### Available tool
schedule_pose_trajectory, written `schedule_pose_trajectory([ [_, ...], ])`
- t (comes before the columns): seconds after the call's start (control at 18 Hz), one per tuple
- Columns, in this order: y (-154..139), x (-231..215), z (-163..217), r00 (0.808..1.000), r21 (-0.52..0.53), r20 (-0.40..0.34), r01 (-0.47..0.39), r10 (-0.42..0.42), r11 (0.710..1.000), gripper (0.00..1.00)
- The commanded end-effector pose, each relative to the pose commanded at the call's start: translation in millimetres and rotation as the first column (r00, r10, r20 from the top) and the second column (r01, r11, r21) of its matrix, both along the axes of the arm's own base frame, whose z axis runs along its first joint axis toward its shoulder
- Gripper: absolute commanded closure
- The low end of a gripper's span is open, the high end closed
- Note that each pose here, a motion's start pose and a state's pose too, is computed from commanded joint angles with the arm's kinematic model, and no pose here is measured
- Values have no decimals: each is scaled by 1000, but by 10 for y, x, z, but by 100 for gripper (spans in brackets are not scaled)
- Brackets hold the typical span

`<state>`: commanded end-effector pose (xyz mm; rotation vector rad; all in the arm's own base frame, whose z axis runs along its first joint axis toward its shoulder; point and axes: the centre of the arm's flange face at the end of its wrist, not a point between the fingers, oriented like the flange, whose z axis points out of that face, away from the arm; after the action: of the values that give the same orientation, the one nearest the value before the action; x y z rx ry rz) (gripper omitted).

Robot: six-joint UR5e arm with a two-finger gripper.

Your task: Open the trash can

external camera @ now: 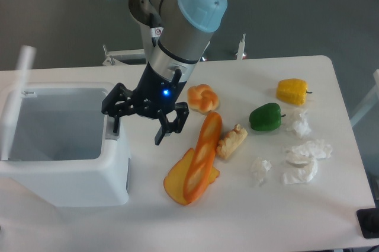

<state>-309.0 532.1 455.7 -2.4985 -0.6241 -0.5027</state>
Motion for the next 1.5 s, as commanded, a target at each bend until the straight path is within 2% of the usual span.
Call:
schedule_pose_trajectory([
  [0.22, -22, -25, 114, 1000, 24, -8, -2, 2, 1000, 0],
  [0.67, -97, -227, 490, 996, 69, -80, -20, 26, 997, 0],
  [0.78, -112, -268, 560, 994, 81, -110, -1, 10, 997, 0],
  [0.94, -149, -282, 620, 980, 97, -187, 83, -64, 992, 0],
  [1.11, -284, -398, 698, 969, 101, -238, 98, -72, 990, 0],
  [1.17, -313, -427, 694, 962, 82, -261, 99, -75, 992, 0],
  [1.28, -361, -482, 652, 937, 6, -334, 111, -103, 994, 0],
  [1.33, -380, -501, 636, 919, -28, -371, 129, -130, 991, 0],
  [1.5, -441, -554, 566, 851, -138, -466, 203, -244, 969, 0],
])
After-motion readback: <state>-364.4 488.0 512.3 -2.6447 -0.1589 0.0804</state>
